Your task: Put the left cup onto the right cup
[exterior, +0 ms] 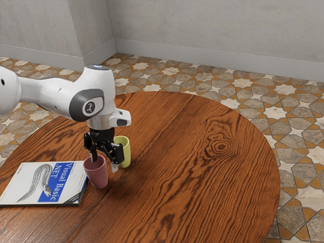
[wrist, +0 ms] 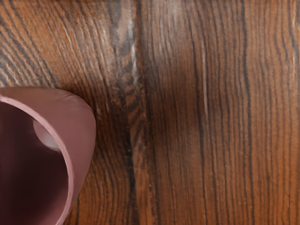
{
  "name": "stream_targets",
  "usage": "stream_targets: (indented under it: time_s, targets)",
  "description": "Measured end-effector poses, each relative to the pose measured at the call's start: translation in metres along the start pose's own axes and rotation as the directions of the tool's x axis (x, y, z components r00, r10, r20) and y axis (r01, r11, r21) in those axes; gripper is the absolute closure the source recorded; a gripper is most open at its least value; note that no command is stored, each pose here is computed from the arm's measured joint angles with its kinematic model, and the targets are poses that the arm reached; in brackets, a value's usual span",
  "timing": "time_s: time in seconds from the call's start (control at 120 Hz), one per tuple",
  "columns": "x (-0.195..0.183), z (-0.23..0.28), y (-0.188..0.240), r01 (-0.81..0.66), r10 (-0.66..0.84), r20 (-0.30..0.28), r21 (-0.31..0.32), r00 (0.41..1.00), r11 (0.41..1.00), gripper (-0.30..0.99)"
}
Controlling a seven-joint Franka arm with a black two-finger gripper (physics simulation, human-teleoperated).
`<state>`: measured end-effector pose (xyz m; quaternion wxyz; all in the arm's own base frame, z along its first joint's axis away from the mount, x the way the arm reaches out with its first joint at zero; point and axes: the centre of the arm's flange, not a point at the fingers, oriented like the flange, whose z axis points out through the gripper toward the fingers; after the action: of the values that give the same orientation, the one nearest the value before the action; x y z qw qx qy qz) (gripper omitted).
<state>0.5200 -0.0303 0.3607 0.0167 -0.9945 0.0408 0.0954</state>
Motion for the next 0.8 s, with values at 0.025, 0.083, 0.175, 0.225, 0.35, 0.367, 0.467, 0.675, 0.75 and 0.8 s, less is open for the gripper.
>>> stream_targets:
  time_s: [0.025, 0.083, 0.175, 0.225, 0.35, 0.367, 0.467, 0.675, 0.75, 0.8]
  targets:
    - [0.001, 0.0, -0.003, 0.006, -0.006, -0.008, 0.0, 1.0, 1.0, 0.0]
    - [0.004, -0.001, -0.011, 0.02, -0.02, -0.032, -0.001, 0.999, 1.0, 0.0]
    - [0.008, -0.002, -0.02, 0.039, -0.039, -0.063, -0.002, 0.997, 0.999, 0.0]
    - [0.009, -0.001, -0.022, 0.044, -0.044, -0.075, -0.002, 0.996, 0.999, 0.0]
    - [0.006, 0.013, -0.021, 0.044, -0.044, -0.076, -0.001, 0.996, 0.999, 0.0]
    - [0.006, 0.015, -0.021, 0.044, -0.044, -0.077, -0.001, 0.996, 0.999, 0.0]
    - [0.003, 0.027, -0.02, 0.045, -0.045, -0.068, -0.001, 0.997, 0.999, 0.0]
    - [0.007, 0.043, -0.024, 0.059, -0.059, -0.062, -0.003, 0.996, 0.998, 0.0]
    - [0.009, 0.049, -0.024, 0.06, -0.06, -0.059, -0.003, 0.996, 0.998, 0.0]
    - [0.01, 0.051, -0.023, 0.061, -0.061, -0.059, -0.003, 0.996, 0.998, 0.0]
